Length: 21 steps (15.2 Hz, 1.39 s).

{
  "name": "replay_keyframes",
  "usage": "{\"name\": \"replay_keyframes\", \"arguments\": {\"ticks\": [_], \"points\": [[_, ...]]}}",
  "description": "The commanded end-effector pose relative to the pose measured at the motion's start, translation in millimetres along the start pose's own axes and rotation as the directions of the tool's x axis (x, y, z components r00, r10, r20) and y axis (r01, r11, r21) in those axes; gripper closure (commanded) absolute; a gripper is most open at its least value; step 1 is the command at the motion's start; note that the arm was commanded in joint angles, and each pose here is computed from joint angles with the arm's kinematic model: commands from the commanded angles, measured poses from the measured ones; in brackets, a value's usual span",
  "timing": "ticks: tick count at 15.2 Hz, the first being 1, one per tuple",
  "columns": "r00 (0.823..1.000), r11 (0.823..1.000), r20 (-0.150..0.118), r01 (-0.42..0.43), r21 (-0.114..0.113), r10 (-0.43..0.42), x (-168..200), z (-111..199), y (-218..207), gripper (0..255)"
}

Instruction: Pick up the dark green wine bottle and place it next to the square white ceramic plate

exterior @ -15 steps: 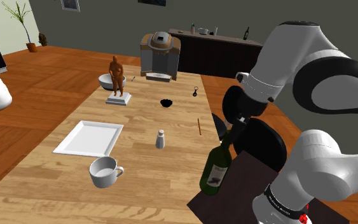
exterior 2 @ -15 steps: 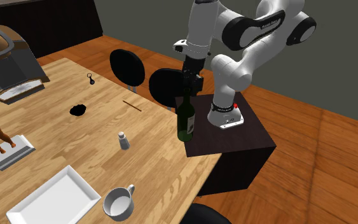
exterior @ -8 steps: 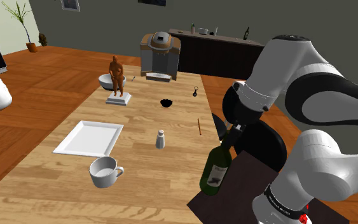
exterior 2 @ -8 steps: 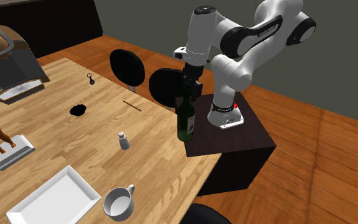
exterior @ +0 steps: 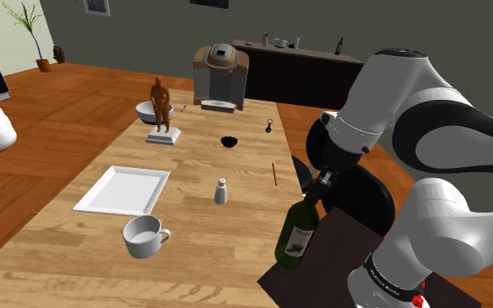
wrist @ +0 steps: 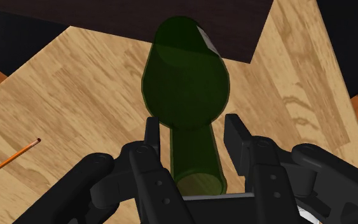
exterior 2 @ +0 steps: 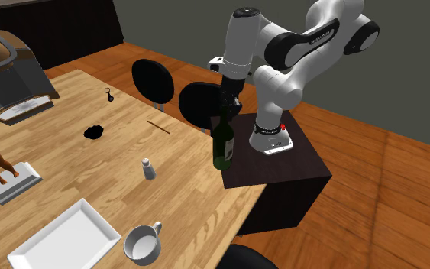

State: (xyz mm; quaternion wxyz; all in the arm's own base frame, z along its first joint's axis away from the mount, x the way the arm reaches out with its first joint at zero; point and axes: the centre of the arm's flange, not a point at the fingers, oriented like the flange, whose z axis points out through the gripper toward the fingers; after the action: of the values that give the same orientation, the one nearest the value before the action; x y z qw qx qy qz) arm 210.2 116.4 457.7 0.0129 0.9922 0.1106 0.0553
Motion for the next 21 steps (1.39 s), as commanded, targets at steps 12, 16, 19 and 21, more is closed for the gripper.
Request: {"name": "replay_keyframes", "arguments": {"ticks": [12, 16, 19, 21], "points": [[1.000, 1.000, 0.001, 0.000, 0.000, 0.000, 3, -26, 1, 255], [1.000, 1.000, 0.001, 0.000, 0.000, 0.000, 5, -47, 2, 255], [1.000, 1.000, 0.001, 0.000, 0.000, 0.000, 7, -63, 2, 255], [1.000, 1.000, 0.001, 0.000, 0.000, 0.000, 8, -73, 3, 255]]}}
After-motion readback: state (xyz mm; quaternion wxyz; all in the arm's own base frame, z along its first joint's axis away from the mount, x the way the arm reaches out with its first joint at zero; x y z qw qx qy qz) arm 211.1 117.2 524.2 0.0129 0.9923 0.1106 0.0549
